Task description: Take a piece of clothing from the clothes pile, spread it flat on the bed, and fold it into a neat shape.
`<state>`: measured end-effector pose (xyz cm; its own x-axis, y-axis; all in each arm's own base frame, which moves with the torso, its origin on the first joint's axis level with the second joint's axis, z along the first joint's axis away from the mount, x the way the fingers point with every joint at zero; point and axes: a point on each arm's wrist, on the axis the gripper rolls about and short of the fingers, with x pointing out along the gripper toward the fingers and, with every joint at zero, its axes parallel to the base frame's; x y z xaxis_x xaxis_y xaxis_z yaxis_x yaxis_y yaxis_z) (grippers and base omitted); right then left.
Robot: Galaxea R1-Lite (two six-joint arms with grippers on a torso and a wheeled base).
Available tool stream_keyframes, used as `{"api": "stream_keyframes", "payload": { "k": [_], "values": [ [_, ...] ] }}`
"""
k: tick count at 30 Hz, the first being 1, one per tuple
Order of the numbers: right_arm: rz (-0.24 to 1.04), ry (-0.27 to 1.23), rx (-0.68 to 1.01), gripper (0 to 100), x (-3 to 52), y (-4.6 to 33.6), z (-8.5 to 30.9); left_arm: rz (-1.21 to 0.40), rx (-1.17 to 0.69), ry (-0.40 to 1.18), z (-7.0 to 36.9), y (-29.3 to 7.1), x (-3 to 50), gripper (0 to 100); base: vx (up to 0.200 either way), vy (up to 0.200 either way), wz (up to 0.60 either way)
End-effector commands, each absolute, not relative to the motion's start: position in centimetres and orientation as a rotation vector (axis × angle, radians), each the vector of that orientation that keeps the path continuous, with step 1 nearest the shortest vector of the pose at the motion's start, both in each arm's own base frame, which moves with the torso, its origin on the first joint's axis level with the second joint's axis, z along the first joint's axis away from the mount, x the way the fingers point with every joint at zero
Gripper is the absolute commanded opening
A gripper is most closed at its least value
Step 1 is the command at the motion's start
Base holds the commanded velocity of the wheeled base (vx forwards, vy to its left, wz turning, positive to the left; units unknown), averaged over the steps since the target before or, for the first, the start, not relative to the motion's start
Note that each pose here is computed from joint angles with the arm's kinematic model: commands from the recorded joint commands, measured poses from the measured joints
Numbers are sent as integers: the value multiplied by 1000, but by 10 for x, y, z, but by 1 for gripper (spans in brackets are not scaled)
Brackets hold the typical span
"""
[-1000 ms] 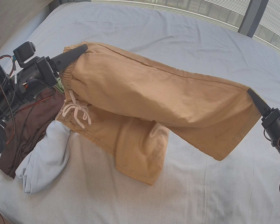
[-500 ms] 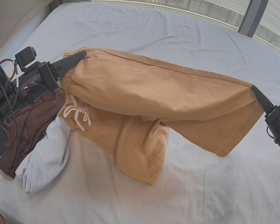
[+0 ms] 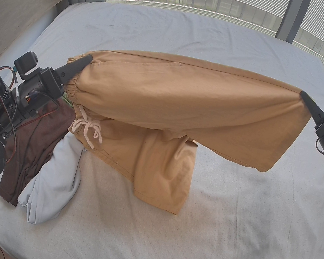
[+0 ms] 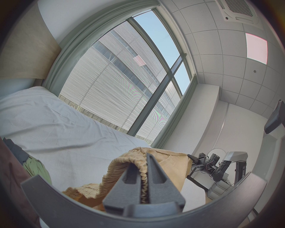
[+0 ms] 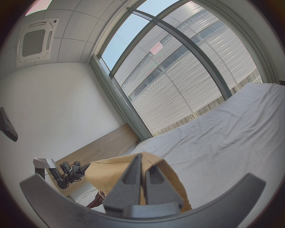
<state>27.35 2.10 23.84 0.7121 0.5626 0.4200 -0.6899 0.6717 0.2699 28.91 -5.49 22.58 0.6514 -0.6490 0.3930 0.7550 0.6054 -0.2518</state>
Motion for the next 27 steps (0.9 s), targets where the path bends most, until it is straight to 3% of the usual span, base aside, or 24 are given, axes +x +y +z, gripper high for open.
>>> {"api": "stream_keyframes", "payload": {
  "k": [1, 22, 27],
  "values": [
    [716, -328, 426, 0, 272, 19, 241, -819, -415, -285, 228, -53, 289, 0, 0, 0, 0],
    [743, -287, 439, 0, 271, 31, 232, -834, -411, -286, 229, -58, 288, 0, 0, 0, 0],
    [737, -259, 447, 0, 294, 32, 232, -787, -415, -310, 229, -53, 303, 0, 0, 0, 0]
  ]
}}
